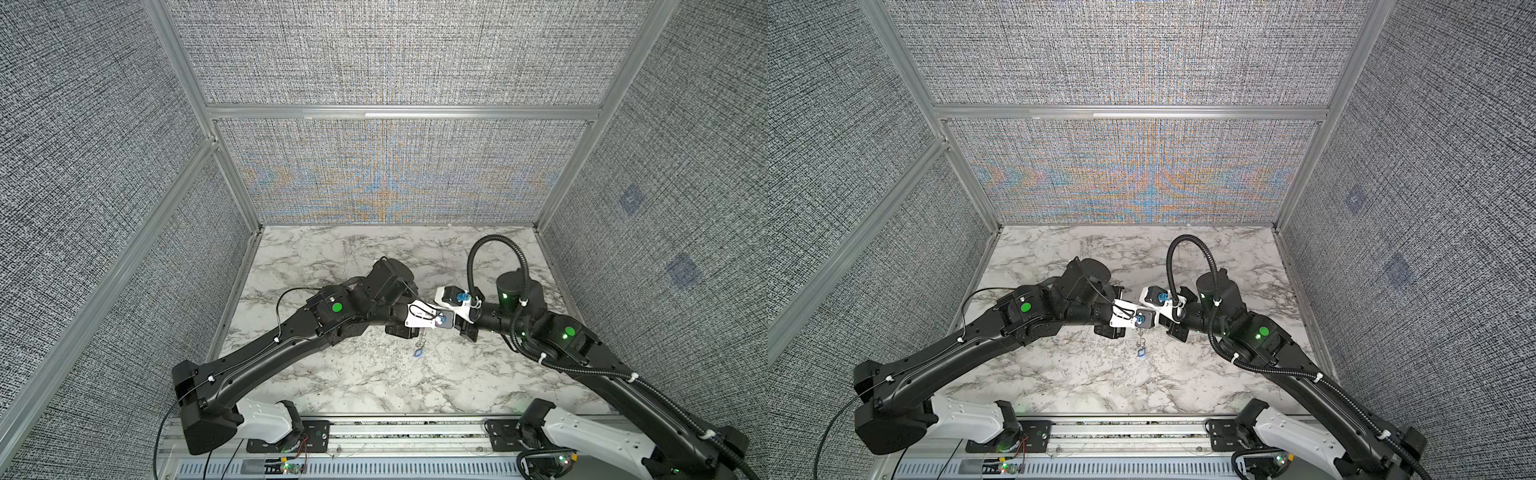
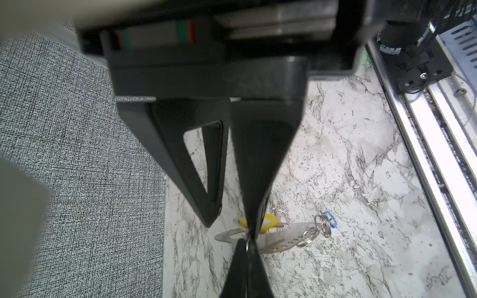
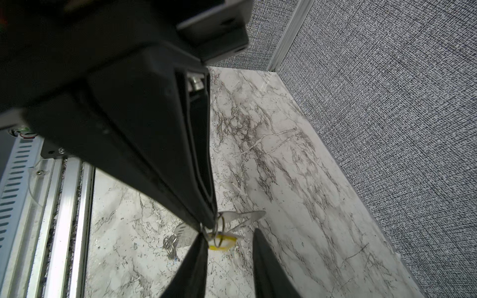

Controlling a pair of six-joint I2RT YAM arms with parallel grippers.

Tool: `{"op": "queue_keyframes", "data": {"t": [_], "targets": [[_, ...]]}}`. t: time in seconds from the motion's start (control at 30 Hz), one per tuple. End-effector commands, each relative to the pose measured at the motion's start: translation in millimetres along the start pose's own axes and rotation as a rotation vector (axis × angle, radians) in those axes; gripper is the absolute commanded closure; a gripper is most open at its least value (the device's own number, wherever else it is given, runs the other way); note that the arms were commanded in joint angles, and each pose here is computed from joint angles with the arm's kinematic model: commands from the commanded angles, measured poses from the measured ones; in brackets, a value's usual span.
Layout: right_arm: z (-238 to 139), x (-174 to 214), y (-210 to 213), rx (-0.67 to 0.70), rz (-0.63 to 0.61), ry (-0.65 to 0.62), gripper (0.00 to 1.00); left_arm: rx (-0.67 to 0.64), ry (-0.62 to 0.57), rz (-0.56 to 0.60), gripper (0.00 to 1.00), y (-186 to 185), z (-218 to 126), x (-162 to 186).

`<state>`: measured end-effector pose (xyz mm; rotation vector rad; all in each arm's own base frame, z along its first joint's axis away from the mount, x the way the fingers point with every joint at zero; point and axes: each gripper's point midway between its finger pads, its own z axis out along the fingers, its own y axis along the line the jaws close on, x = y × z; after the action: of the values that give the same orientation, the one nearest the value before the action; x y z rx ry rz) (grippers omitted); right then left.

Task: Remove the keys from the keyring

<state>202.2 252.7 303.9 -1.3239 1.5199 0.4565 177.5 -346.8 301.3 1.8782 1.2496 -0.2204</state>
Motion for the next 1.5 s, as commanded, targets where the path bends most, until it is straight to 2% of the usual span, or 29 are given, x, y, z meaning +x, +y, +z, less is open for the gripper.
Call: {"op": "queue_keyframes", "data": {"t": [0.0,0.1,0.23,0.47,0.77,1.07,1.47], "targets": [[-4.2,-4.0,-2.9,0.029,-0.036,-0.019,0.65,-0.022,0.0,-0.036,1.0,5.8,-0.6,-1.1],[-9.1,3.3,-4.4,0.061,-0.031,-0.004,0.6,-0.023,-0.008,-0.044,1.0,6.2,-1.3,-3.0],[-14.9,12.1,-4.6,0.099,-0.004,0.0,0.57,-0.026,-0.018,-0.051,1.0,7.0,-2.4,-4.7],[-2.2,30.8,-2.2,0.122,0.113,-0.018,0.56,-0.044,-0.029,-0.085,1.0,11.9,-3.4,-8.0],[0.2,32.7,-5.2,0.185,0.252,-0.112,0.56,-0.066,-0.037,-0.144,1.0,17.1,-3.2,-9.5],[8.5,25.8,-14.0,0.258,0.275,-0.133,0.54,-0.076,-0.045,-0.184,1.0,20.8,-0.2,-10.3],[15.5,19.5,-10.4,0.283,0.26,-0.133,0.54,-0.078,-0.047,-0.219,1.0,23.4,2.3,-11.0]]}}
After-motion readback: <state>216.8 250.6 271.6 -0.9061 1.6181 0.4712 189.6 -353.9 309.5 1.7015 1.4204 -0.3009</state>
